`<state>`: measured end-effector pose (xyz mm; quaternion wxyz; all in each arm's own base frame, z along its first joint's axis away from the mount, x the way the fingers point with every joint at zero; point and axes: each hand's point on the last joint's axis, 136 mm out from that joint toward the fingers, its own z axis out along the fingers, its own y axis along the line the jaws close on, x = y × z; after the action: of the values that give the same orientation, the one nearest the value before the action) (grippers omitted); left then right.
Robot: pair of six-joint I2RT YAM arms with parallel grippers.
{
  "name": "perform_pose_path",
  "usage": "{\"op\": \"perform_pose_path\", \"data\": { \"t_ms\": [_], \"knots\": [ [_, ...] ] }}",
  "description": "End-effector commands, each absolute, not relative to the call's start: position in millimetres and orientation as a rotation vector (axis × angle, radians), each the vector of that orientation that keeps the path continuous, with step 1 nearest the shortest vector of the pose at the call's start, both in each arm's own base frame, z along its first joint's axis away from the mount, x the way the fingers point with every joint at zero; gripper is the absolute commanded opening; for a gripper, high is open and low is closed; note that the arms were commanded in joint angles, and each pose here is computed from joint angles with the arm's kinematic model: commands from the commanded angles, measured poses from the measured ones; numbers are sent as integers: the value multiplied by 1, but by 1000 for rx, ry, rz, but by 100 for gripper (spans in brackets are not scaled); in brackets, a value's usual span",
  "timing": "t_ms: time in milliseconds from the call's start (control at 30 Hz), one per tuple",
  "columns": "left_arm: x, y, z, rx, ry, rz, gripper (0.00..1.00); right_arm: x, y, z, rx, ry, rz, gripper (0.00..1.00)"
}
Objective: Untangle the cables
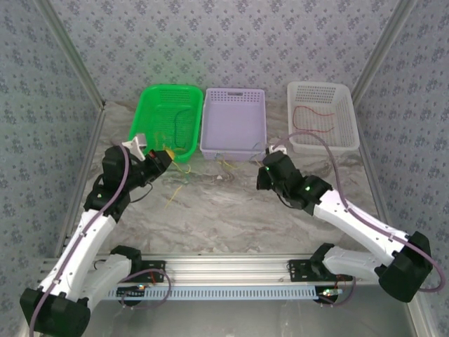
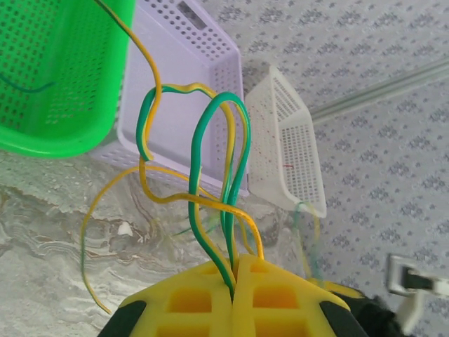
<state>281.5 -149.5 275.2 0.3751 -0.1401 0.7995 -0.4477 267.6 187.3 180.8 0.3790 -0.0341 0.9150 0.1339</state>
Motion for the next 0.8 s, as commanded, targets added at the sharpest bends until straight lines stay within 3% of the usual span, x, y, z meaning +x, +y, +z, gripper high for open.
{"op": "perform_pose_path", "data": {
  "t_ms": [0,333,600,767],
  "knots": [
    [281,-161,306,-237,1978,-1182,0,261,192,154,-79,2389,372,0],
    [275,-182,308,-157,1996,-1227,0,268,172,95,-35,2525,234,2],
    [274,-185,299,-177,2048,-1159,0,274,168,116,-67,2478,248,0],
    [266,-180,262,-212,2150,-1044,0,265,156,160,-98,2347,259,0]
  ]
}}
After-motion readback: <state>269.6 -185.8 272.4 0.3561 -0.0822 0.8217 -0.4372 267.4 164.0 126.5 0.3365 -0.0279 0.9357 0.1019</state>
